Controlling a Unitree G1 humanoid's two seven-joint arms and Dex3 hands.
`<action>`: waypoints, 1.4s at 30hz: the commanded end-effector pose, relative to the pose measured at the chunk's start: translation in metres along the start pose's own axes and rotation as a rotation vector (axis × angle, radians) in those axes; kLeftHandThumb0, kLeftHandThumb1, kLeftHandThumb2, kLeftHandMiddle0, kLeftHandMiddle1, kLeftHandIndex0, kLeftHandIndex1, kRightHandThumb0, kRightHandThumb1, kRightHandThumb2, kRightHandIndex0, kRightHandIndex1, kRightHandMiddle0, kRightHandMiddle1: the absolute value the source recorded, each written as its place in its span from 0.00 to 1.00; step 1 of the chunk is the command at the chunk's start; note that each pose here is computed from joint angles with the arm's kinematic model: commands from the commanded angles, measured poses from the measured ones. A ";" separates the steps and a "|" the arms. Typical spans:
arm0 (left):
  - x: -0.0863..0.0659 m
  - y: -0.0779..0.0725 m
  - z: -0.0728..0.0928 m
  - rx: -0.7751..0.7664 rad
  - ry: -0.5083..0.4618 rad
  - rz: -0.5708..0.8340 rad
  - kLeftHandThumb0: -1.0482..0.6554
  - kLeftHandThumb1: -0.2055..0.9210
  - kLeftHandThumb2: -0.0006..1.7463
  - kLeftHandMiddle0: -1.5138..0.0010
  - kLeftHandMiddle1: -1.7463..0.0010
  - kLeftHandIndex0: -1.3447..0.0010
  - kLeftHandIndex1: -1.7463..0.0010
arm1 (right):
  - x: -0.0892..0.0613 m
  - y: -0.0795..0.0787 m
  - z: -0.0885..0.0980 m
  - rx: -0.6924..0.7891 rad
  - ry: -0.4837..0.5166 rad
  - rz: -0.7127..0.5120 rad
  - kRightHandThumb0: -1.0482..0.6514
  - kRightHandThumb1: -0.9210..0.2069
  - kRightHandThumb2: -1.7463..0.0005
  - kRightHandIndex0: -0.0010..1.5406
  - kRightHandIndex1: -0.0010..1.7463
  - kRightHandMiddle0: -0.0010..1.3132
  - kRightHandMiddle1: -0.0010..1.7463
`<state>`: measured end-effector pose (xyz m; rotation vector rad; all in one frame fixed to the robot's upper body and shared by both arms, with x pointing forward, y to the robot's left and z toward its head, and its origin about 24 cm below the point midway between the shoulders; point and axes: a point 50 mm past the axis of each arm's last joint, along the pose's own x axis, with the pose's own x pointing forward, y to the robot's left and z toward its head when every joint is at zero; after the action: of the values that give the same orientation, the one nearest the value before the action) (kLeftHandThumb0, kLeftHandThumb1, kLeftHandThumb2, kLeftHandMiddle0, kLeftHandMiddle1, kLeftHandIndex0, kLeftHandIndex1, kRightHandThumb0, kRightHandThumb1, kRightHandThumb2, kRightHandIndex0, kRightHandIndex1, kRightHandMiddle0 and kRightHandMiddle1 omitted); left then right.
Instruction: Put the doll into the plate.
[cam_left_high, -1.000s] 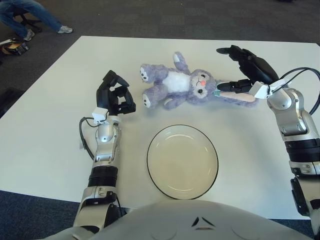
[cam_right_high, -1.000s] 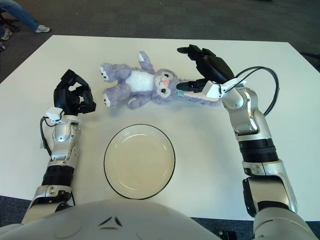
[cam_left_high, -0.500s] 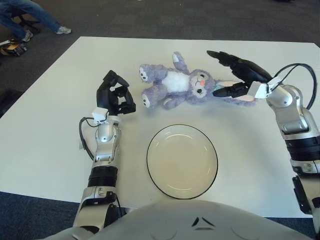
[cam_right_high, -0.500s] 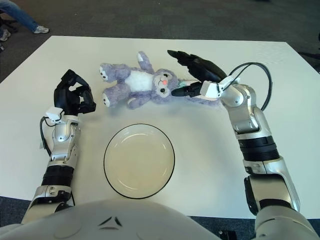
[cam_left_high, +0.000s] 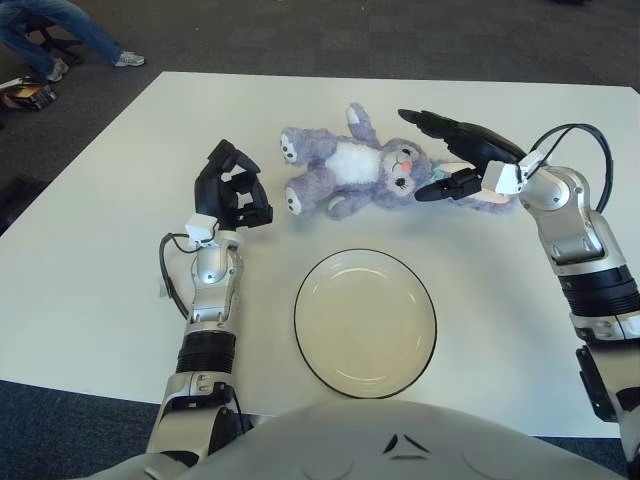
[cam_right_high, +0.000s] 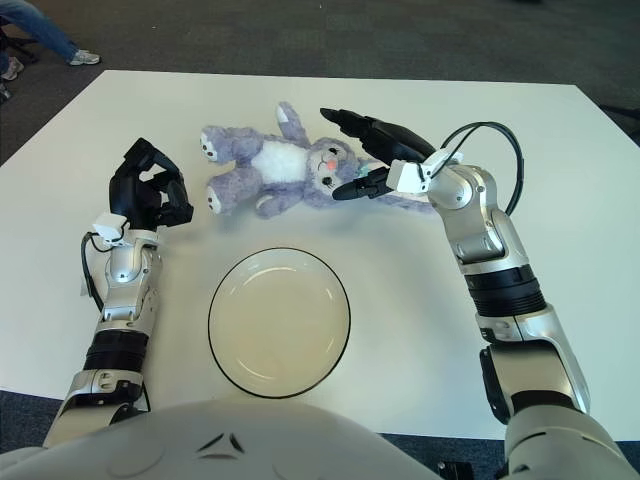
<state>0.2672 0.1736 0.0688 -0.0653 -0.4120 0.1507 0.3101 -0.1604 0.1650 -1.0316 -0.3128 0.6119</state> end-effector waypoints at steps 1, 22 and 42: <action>-0.052 0.007 -0.042 0.008 0.249 0.069 0.32 0.41 0.80 0.11 0.00 0.50 0.00 | 0.009 0.003 -0.004 0.039 -0.005 0.020 0.11 0.32 0.70 0.22 0.95 0.00 0.12; -0.052 0.008 -0.039 0.019 0.231 0.070 0.32 0.40 0.81 0.10 0.00 0.50 0.00 | 0.035 0.027 -0.025 0.063 -0.016 0.085 0.14 0.33 0.70 0.46 1.00 0.00 0.21; -0.054 0.009 -0.036 0.011 0.224 0.099 0.33 0.44 0.78 0.12 0.00 0.52 0.00 | 0.048 0.041 -0.030 0.136 -0.004 0.142 0.20 0.41 0.63 0.42 1.00 0.00 0.22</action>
<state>0.2646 0.1750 0.0724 -0.0525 -0.4290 0.1752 0.3498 -0.1435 0.1207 -0.9500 -0.2321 0.7155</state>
